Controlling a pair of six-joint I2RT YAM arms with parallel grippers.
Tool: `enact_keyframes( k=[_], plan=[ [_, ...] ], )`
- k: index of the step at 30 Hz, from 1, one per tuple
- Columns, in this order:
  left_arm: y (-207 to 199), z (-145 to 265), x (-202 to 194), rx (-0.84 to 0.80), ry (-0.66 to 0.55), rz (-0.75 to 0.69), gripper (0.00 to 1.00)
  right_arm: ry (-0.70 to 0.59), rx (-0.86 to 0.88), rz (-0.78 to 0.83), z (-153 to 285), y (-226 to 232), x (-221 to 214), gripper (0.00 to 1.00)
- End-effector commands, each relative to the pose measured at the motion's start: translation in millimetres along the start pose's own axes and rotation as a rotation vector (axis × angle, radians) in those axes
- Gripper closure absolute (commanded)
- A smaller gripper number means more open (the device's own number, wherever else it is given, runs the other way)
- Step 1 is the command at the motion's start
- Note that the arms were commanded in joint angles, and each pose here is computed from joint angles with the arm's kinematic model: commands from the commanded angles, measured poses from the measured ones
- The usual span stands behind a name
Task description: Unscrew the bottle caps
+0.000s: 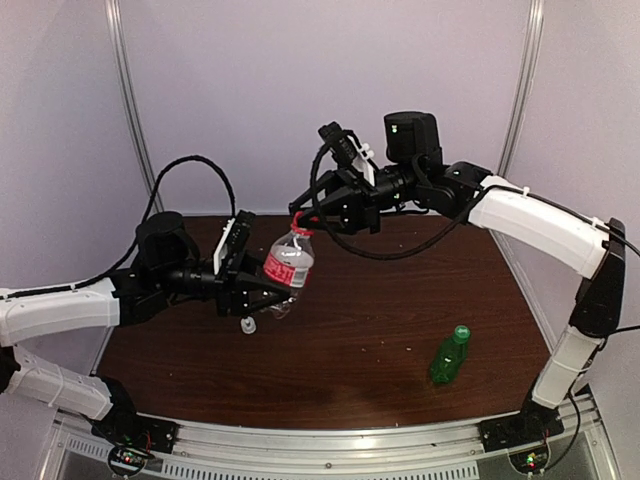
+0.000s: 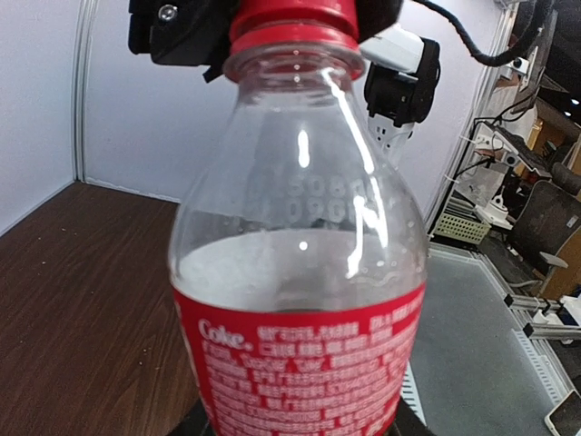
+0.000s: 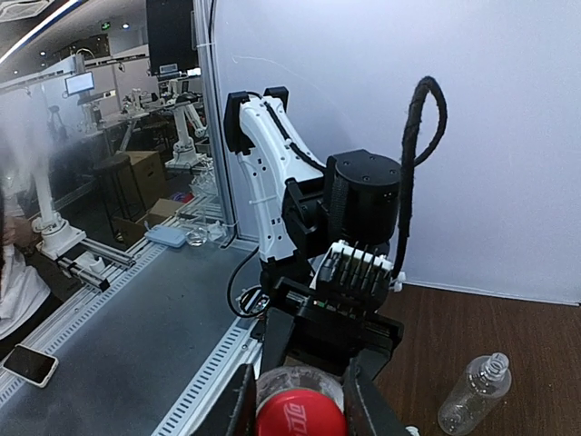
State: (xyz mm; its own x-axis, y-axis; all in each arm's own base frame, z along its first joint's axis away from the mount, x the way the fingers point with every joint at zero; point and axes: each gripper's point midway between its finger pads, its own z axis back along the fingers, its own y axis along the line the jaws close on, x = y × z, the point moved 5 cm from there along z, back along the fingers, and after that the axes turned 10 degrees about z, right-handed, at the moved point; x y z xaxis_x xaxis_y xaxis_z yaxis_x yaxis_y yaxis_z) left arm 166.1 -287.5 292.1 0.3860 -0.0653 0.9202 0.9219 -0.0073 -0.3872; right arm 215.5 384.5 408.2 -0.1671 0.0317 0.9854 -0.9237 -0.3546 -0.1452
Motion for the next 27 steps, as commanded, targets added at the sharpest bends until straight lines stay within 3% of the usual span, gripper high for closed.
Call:
enact_keyframes(
  k=[1,7,12,20,24,27],
  plan=[
    [-28,8,31,-0.118,-0.107,-0.161,0.84,0.019,0.005,-0.006,15,-5,-11,0.60],
    [-15,5,31,-0.036,-0.101,-0.152,0.84,-0.053,-0.184,-0.054,28,-4,8,0.32],
    [-2,3,31,0.052,-0.089,-0.140,0.84,-0.096,-0.319,-0.116,37,2,28,0.18],
    [7,2,33,0.113,-0.097,-0.124,0.84,-0.068,-0.583,-0.265,29,-12,35,0.09],
    [9,2,34,0.130,-0.100,-0.121,0.84,-0.021,-0.646,-0.307,16,-19,23,0.10],
    [10,2,34,0.139,-0.098,-0.121,0.84,-0.004,-0.643,-0.321,7,-20,16,0.15]
  ],
)
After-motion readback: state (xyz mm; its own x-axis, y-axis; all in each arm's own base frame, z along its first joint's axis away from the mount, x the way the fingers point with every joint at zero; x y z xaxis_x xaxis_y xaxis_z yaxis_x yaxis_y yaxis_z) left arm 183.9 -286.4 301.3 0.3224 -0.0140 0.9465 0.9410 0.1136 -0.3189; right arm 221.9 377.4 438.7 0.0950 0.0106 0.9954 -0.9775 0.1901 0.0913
